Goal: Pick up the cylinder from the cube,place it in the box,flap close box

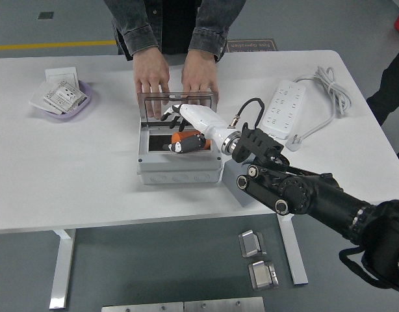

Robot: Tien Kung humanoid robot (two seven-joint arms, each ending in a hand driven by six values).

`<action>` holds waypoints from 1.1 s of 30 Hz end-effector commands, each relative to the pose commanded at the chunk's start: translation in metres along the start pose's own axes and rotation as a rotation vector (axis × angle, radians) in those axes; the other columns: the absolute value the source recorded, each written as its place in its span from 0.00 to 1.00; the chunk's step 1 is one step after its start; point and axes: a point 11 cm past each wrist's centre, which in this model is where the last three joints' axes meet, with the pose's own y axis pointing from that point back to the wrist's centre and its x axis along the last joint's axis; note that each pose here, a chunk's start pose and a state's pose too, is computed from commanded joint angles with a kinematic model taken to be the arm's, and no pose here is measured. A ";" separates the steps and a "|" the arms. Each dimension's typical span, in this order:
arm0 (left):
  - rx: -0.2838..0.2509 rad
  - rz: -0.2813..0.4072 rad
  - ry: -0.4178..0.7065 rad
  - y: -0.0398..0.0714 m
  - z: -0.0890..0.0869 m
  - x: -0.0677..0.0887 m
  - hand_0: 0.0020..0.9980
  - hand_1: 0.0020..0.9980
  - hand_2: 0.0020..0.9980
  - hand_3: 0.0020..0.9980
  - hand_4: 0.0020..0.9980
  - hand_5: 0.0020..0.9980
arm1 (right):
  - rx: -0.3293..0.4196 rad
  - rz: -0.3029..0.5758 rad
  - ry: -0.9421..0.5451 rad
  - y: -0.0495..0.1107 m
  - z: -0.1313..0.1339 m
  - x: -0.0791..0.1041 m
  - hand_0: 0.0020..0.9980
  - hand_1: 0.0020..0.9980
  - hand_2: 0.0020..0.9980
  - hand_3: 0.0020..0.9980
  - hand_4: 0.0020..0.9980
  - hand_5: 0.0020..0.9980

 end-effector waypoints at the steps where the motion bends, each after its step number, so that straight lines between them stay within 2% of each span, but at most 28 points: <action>1: 0.000 -0.001 -0.001 0.000 0.000 0.000 0.69 0.69 0.58 0.74 0.75 0.42 | 0.002 0.002 -0.001 0.000 0.000 0.001 0.74 0.68 0.66 0.72 0.91 0.24; 9: 0.000 -0.009 -0.001 0.000 0.000 -0.003 0.69 0.69 0.58 0.73 0.73 0.41 | 0.014 0.013 -0.014 -0.001 -0.009 0.005 0.77 0.70 0.69 0.73 0.92 0.27; 12: 0.002 -0.012 0.003 -0.001 -0.002 -0.005 0.69 0.68 0.58 0.72 0.72 0.40 | 0.027 0.010 -0.034 -0.001 -0.019 0.004 0.80 0.71 0.70 0.73 0.93 0.28; 19: 0.012 -0.019 0.004 -0.002 -0.008 -0.009 0.69 0.68 0.58 0.72 0.73 0.40 | 0.049 -0.017 -0.090 0.002 -0.043 0.005 0.78 0.70 0.70 0.73 0.93 0.30; 24: 0.014 -0.025 0.003 -0.003 -0.010 -0.013 0.69 0.68 0.58 0.72 0.73 0.40 | 0.044 -0.029 -0.104 0.007 -0.048 0.021 0.78 0.70 0.70 0.73 0.93 0.30; 25: 0.015 -0.026 0.002 -0.003 -0.010 -0.013 0.69 0.68 0.58 0.71 0.72 0.40 | 0.043 -0.028 -0.102 0.007 -0.048 0.026 0.74 0.67 0.68 0.73 0.94 0.31; 30: 0.016 -0.031 -0.002 -0.003 -0.010 -0.015 0.69 0.68 0.58 0.71 0.72 0.40 | 0.044 0.004 -0.090 0.005 -0.050 0.053 0.74 0.67 0.68 0.73 0.94 0.31; 31: 0.015 -0.031 -0.003 -0.003 -0.010 -0.015 0.69 0.68 0.59 0.71 0.72 0.40 | 0.042 0.015 -0.087 0.004 -0.050 0.060 0.70 0.65 0.67 0.73 0.93 0.31; 33: 0.014 -0.032 -0.004 -0.003 -0.009 -0.015 0.69 0.68 0.59 0.71 0.72 0.40 | 0.037 0.030 -0.087 0.002 -0.049 0.068 0.70 0.65 0.67 0.73 0.93 0.31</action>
